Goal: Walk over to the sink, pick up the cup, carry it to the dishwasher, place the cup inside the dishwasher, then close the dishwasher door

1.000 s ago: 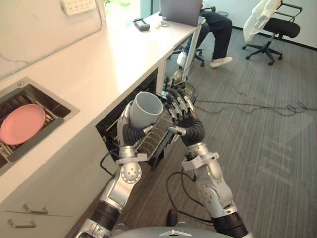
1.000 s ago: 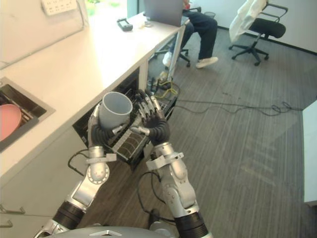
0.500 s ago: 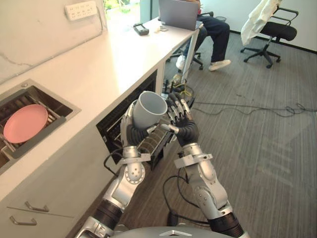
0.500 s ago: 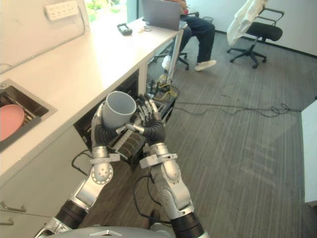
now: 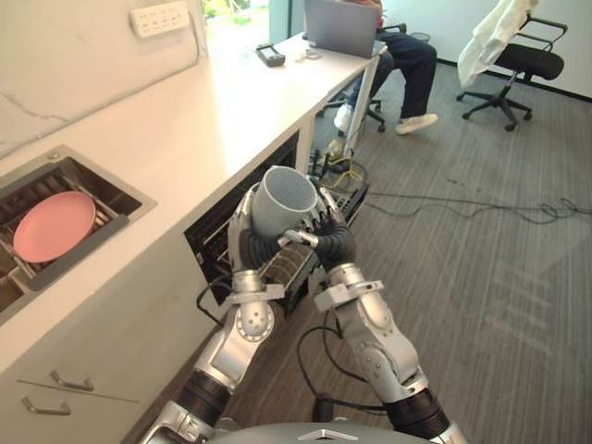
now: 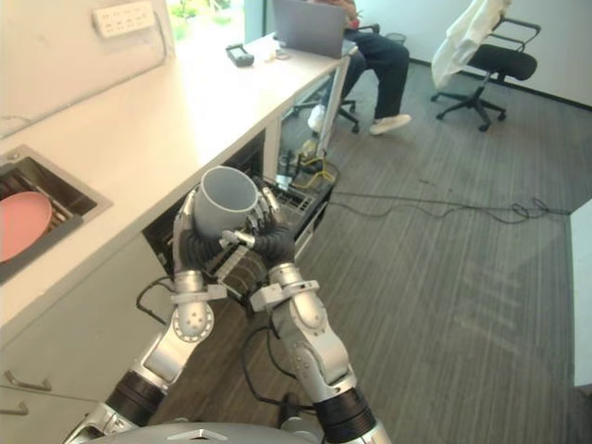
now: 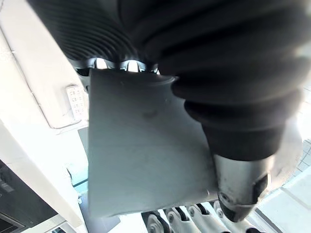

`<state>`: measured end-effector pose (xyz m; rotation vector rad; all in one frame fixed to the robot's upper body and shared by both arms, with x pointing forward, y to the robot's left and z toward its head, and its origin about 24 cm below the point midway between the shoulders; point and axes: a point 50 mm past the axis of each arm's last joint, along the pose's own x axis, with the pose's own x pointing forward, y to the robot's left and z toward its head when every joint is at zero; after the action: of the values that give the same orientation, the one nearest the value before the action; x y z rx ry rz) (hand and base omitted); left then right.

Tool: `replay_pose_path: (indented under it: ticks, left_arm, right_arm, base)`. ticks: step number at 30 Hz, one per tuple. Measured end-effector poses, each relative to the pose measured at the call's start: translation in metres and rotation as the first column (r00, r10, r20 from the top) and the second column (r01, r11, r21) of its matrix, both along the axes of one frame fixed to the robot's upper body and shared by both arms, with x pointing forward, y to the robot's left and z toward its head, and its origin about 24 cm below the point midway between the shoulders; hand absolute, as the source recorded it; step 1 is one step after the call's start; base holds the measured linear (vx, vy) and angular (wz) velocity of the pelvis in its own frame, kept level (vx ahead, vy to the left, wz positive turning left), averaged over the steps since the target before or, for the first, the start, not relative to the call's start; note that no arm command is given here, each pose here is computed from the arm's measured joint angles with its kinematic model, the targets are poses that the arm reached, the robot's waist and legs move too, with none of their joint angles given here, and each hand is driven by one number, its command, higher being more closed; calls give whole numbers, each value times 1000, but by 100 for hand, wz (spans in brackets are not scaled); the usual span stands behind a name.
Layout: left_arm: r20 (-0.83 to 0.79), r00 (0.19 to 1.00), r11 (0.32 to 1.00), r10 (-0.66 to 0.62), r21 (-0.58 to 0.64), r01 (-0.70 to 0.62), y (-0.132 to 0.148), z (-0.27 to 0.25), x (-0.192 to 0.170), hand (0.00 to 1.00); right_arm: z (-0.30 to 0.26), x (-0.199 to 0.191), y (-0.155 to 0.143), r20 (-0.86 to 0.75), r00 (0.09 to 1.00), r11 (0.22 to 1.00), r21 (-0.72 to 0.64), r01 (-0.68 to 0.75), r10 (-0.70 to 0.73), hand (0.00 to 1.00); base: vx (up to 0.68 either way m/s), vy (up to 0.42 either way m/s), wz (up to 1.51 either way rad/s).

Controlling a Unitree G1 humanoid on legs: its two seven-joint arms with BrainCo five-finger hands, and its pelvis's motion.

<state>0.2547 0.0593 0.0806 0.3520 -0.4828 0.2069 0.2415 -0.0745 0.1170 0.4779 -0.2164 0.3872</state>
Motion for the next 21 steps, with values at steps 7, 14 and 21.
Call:
replay_pose_path:
  ticks: [7, 14, 21]
  left_arm:
    - [2, 1000, 999, -30, 16, 30, -6, 1, -1, 100]
    - [-1, 999, 999, -45, 21, 45, -8, 1, -2, 100]
    - [-12, 997, 997, -73, 33, 73, -12, -1, -3, 100]
  right_arm:
    - [-9, 5, 10, -52, 998, 998, -37, -43, 41, 0]
    - [-8, 7, 11, -62, 998, 999, -40, -23, 20, 0]
    - [-7, 11, 11, -67, 998, 999, -40, 7, -10, 0]
  base:
    - [0, 0, 0]
    - [0, 4, 0]
    - [-5, 24, 0]
